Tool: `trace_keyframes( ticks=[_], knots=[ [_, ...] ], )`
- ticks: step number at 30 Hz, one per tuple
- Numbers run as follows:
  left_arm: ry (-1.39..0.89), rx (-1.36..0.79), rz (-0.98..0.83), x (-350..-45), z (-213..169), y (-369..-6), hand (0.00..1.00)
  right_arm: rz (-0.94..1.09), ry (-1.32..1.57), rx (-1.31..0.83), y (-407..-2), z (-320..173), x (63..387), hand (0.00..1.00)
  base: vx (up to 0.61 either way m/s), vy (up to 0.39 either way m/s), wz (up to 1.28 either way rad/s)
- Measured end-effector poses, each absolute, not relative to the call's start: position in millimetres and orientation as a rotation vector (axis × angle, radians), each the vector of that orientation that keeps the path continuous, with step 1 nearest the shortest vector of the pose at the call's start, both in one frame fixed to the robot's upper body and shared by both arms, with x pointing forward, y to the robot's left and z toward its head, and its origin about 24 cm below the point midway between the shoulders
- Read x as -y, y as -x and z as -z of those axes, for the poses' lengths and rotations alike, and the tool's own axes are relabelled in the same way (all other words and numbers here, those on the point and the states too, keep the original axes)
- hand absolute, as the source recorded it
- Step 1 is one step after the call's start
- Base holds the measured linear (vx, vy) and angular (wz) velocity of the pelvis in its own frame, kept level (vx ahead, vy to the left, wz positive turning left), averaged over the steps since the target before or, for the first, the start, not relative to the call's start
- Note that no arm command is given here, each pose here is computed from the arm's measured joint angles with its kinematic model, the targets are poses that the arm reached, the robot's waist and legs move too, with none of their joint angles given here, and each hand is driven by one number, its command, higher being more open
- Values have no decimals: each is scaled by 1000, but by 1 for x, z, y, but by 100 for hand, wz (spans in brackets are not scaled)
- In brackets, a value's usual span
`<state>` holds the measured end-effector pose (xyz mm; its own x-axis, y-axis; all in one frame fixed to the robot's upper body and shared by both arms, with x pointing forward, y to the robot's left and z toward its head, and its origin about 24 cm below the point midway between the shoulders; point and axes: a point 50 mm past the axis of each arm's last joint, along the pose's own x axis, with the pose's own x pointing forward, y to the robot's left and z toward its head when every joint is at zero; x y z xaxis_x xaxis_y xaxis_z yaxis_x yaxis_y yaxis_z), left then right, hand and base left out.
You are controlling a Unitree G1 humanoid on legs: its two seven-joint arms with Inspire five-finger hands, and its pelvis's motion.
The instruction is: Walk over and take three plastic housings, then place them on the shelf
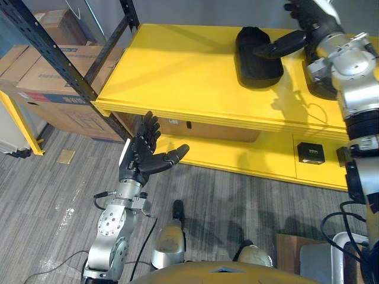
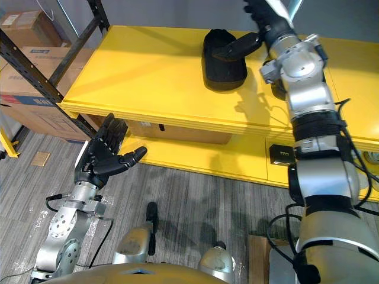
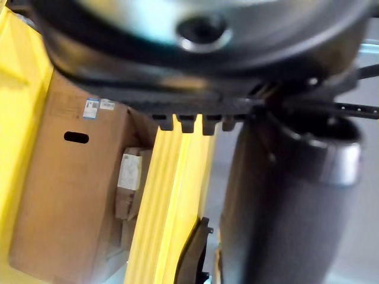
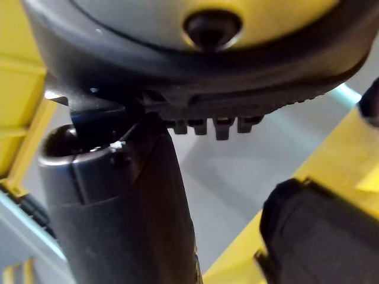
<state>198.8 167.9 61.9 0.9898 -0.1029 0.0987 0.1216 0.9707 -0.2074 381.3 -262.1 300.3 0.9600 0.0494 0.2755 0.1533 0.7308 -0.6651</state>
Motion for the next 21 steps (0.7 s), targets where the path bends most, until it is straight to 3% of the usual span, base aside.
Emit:
trace_keyframes(
  ticks=[6,21],
  knots=[
    [207,83,128,-167,-61,-197,100,96,734,214,-377,-300,279,100,-4,-10,-2],
    [177,26,170,-164,-48,-200,100,-91,662,4,-388,-256,270,100,8,-31,-4]
  ],
)
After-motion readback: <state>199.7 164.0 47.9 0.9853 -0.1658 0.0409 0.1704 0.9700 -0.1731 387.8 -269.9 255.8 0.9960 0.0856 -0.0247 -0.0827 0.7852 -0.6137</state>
